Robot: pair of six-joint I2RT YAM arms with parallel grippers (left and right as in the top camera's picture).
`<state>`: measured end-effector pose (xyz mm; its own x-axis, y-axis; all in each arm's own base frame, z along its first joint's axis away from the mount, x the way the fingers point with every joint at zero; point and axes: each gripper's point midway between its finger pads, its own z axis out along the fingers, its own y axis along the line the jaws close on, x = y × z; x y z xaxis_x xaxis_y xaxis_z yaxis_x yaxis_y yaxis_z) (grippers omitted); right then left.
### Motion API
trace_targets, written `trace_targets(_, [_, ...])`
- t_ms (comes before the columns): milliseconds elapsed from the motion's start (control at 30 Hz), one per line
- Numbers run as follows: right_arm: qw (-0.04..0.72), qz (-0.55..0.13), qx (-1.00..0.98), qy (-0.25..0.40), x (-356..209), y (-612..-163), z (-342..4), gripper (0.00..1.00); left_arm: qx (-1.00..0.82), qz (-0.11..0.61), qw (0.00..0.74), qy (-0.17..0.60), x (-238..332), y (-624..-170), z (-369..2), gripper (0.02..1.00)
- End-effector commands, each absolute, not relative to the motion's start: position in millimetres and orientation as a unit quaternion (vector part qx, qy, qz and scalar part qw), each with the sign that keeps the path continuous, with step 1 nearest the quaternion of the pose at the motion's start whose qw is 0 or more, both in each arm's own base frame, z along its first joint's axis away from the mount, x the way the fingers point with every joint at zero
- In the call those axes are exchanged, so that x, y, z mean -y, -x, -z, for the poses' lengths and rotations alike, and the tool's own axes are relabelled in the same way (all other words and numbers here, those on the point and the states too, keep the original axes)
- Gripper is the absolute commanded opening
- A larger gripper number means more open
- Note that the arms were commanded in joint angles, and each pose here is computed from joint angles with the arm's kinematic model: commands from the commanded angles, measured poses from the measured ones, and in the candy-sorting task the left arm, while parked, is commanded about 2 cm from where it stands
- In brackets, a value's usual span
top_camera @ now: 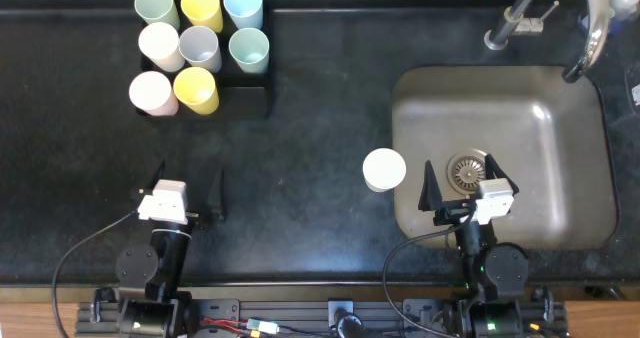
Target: Store Cups
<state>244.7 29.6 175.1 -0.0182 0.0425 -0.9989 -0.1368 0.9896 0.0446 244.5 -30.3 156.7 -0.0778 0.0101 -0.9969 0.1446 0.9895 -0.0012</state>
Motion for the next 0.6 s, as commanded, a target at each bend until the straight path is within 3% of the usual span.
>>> trace_targets(33, [0.7, -0.064, -0.711, 0.03, -29, -245, -172, 0.998, -0.73, 0.038, 0.68, -0.057, 28, -244, -158, 1.0])
trace_targets(267, [0.65, -0.077, -0.756, 0.016, -31, -254, -181, 0.998, -0.73, 0.038, 0.68, -0.057, 28, -244, -158, 1.0])
trace_targets(600, [0.43, -0.101, -0.897, 0.019, -47, -290, -247, 0.996, -0.73, 0.038, 0.68, -0.057, 28, -244, -158, 1.0])
